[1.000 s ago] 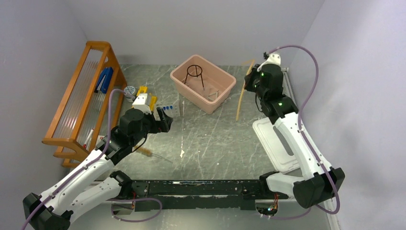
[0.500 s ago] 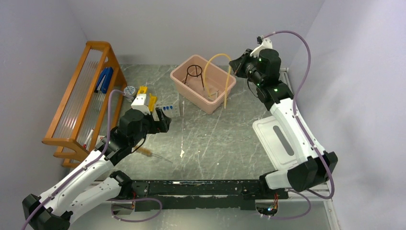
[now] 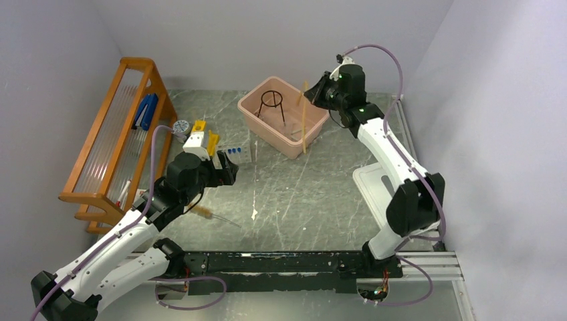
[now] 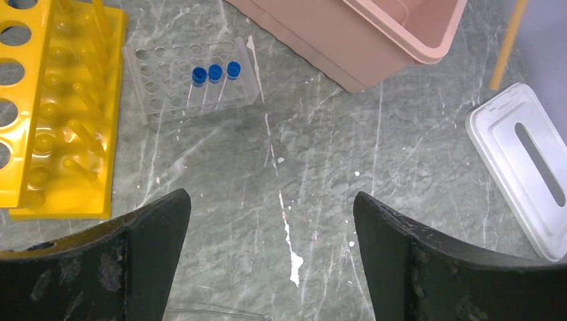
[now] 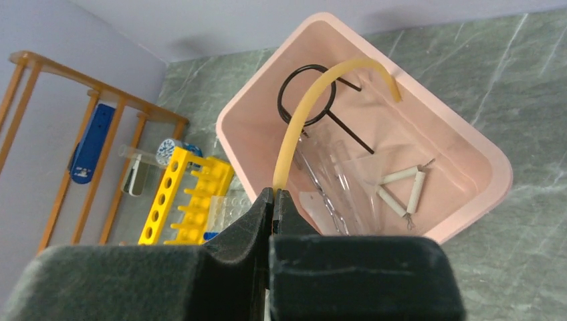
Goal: Organize the chemistry lab equipment
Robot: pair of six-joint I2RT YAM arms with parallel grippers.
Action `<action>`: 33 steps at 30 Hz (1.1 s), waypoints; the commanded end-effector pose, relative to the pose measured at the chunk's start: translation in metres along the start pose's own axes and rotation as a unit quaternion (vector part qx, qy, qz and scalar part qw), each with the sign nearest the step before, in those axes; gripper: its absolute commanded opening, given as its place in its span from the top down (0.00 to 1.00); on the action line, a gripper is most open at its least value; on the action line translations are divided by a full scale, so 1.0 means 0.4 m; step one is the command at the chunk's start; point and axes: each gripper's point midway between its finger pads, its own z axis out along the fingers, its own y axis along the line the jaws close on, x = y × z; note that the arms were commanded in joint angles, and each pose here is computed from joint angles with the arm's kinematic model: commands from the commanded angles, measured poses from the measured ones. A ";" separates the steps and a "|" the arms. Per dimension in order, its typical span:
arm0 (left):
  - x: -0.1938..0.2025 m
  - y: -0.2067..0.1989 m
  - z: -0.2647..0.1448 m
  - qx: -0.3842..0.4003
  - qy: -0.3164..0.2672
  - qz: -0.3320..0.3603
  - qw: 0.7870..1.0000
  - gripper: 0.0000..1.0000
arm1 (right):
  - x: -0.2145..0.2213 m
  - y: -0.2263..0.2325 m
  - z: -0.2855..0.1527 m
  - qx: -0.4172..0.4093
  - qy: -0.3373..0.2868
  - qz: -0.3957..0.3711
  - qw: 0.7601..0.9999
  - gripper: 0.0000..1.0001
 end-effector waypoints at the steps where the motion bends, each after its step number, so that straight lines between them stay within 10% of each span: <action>1: -0.007 0.008 -0.001 -0.007 -0.008 0.001 1.000 0.05 | -0.027 -0.007 0.062 0.008 -0.017 0.017 1.000 1.00; 33: -0.005 0.009 0.003 -0.009 -0.006 0.003 1.000 0.05 | 0.102 -0.104 0.312 0.112 -0.013 0.107 0.988 1.00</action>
